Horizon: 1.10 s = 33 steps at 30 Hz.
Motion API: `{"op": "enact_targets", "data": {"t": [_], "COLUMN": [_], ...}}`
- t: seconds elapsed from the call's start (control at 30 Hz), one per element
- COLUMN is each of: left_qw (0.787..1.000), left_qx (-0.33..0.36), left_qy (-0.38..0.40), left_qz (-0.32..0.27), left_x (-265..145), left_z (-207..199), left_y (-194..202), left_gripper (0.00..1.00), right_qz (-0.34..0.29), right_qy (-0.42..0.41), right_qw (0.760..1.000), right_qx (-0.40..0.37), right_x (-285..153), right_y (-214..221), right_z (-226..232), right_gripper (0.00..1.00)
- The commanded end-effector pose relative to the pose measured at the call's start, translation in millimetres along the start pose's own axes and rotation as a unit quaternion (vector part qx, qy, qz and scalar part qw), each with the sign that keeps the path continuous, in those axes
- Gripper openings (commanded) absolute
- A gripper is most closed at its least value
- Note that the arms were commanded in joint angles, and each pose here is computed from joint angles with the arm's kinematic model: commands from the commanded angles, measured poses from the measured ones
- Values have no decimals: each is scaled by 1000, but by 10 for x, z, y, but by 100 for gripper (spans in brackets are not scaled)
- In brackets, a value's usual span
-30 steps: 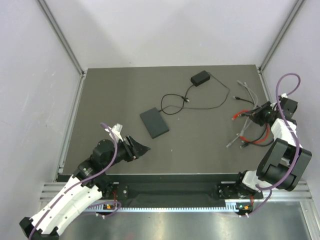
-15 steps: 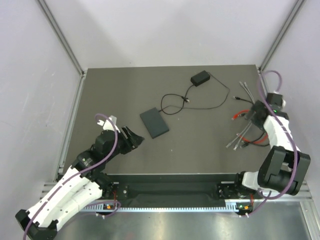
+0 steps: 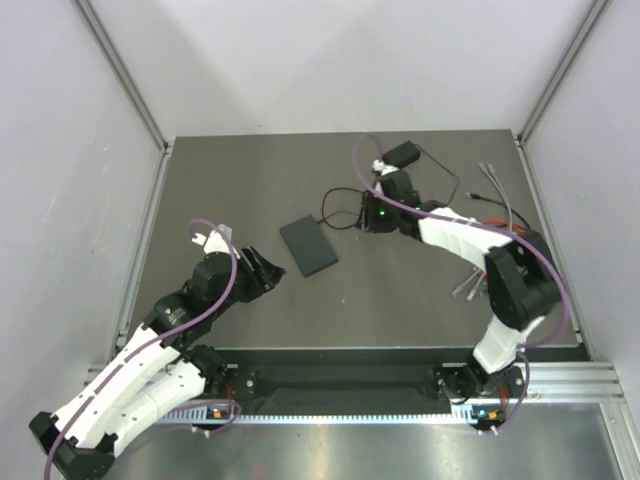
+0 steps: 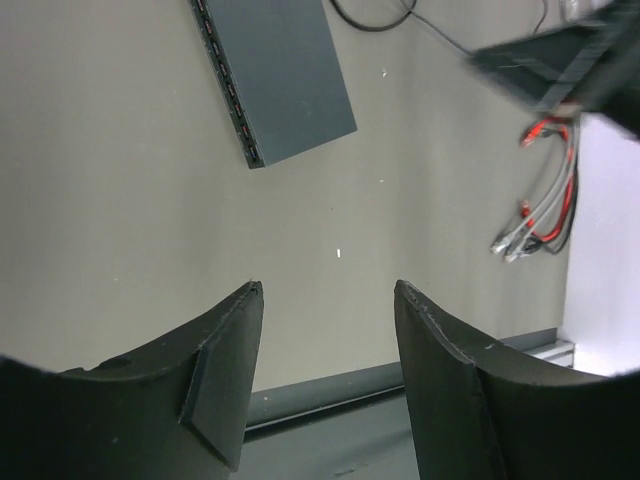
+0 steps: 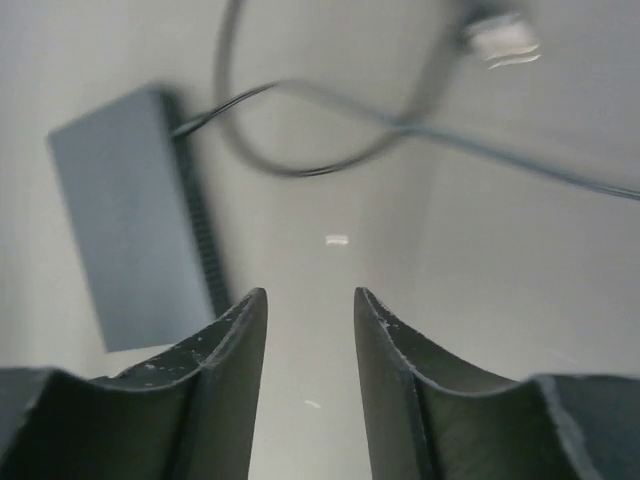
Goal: Pull the plug from the switch port
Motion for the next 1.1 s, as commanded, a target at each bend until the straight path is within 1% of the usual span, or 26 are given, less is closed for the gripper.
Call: {"op": "enact_targets", "data": {"t": [0.0,0.1,0.17,0.2,0.3,0.37,0.43,0.47,0.7,0.83,0.87,0.93,1.07], "left_qw": [1000,1000,999,999,999,999,999,999,998,999,999,999,999], "left_qx": [-16,-24,-28,-31,-32,-33,-36,-39,-46,-43,-43,-43,-39], "left_qy": [3,-3,-7,-6,-7,-9,-8,-5,25,21,20,13,-4], "left_qz": [-18,-17,-17,-18,-17,-18,-17,-18,-21,-18,-19,-24,-29], "left_x": [-97,-125,-139,-151,-171,-180,-195,-211,-275,-284,-296,-298,-294], "left_z": [-10,34,58,64,84,98,101,104,51,39,29,35,-13], "left_y": [-46,-13,3,9,22,31,35,37,14,-2,-16,-30,-111], "left_gripper": [60,59,59,59,59,59,59,59,60,60,60,60,61], "right_qz": [-8,21,17,27,40,60,69,84,105,128,130,141,171], "right_qy": [-107,-134,-165,-186,-219,-229,-245,-249,-252,-250,-257,-263,-291], "right_qw": [994,991,986,982,974,971,966,964,962,960,958,955,940], "right_qx": [10,16,17,24,31,33,32,32,3,-5,-10,-14,-44], "right_x": [207,398,491,509,602,681,733,789,905,913,868,812,603], "right_y": [-87,22,46,71,136,194,202,265,436,595,636,771,1112], "right_z": [433,529,591,618,645,652,693,695,781,798,849,868,1143], "right_gripper": [38,35,35,37,48,53,53,53,48,42,38,36,35]}}
Point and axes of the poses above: each gripper's point midway between its finger pads, its own x axis out along the fingers, its own z axis along the line the jaws close on, y = z × x, the point moved 10 cm from there along -x, back along the fingers, and after that the axes turned 9 degrees about x, right-handed, at the moved point
